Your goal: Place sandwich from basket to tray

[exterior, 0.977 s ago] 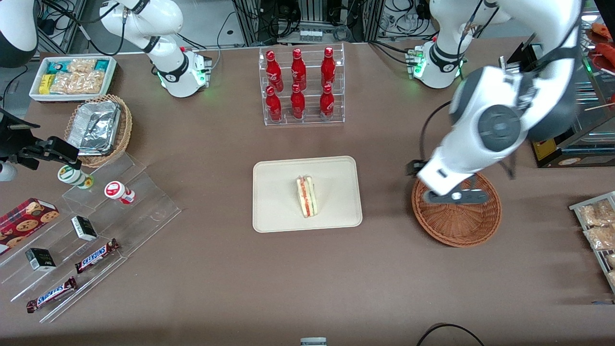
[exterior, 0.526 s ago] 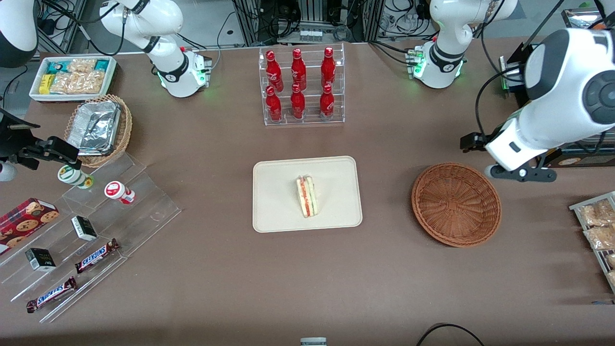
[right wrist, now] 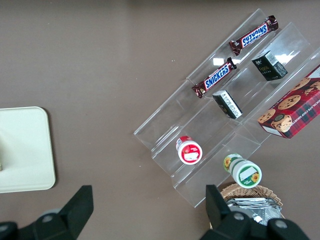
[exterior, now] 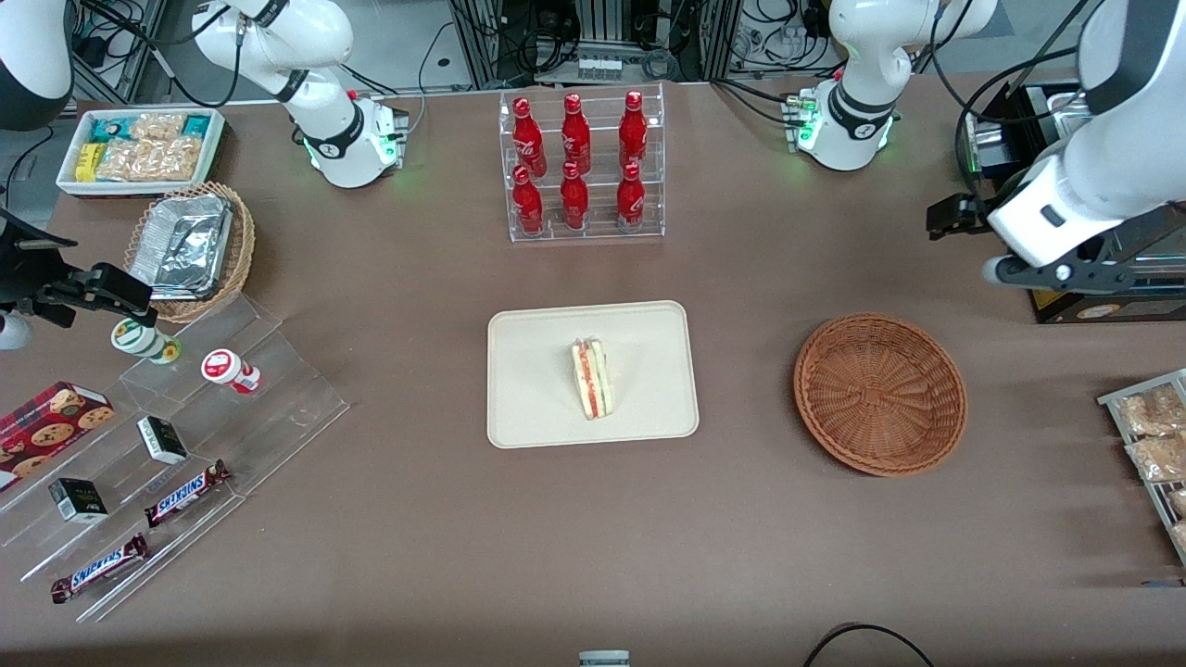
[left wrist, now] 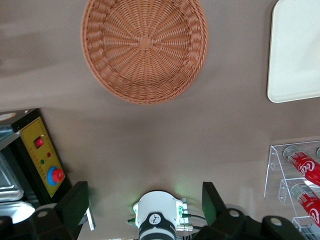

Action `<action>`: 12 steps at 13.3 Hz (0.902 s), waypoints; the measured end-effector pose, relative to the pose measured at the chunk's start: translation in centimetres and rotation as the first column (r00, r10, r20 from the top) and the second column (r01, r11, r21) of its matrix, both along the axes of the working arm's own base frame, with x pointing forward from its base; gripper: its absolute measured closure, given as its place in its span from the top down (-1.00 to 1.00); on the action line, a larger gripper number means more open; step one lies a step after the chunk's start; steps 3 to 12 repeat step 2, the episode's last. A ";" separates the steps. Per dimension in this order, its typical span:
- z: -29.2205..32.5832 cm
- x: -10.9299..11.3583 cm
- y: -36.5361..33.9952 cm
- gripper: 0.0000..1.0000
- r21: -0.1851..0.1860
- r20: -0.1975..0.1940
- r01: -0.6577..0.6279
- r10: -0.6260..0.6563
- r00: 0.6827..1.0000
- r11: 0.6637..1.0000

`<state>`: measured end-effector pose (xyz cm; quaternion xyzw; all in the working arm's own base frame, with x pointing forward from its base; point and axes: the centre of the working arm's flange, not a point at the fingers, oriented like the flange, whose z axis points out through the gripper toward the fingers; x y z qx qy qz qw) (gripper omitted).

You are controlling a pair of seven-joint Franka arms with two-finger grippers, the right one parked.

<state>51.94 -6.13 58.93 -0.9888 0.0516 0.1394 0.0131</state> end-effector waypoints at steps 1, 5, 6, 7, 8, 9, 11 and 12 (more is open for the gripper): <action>1.0 -0.2 0.7 1.00 0.000 -0.001 -0.010 0.010 1.000 1.000; 1.8 -0.4 1.2 1.00 -0.001 0.002 -0.016 0.016 1.000 1.000; 1.8 -0.4 1.2 1.00 -0.001 0.002 -0.016 0.016 1.000 1.000; 1.8 -0.4 1.2 1.00 -0.001 0.002 -0.016 0.016 1.000 1.000; 1.8 -0.4 1.2 1.00 -0.001 0.002 -0.016 0.016 1.000 1.000; 1.8 -0.4 1.2 1.00 -0.001 0.002 -0.016 0.016 1.000 1.000; 1.8 -0.4 1.2 1.00 -0.001 0.002 -0.016 0.016 1.000 1.000; 1.8 -0.4 1.2 1.00 -0.001 0.002 -0.016 0.016 1.000 1.000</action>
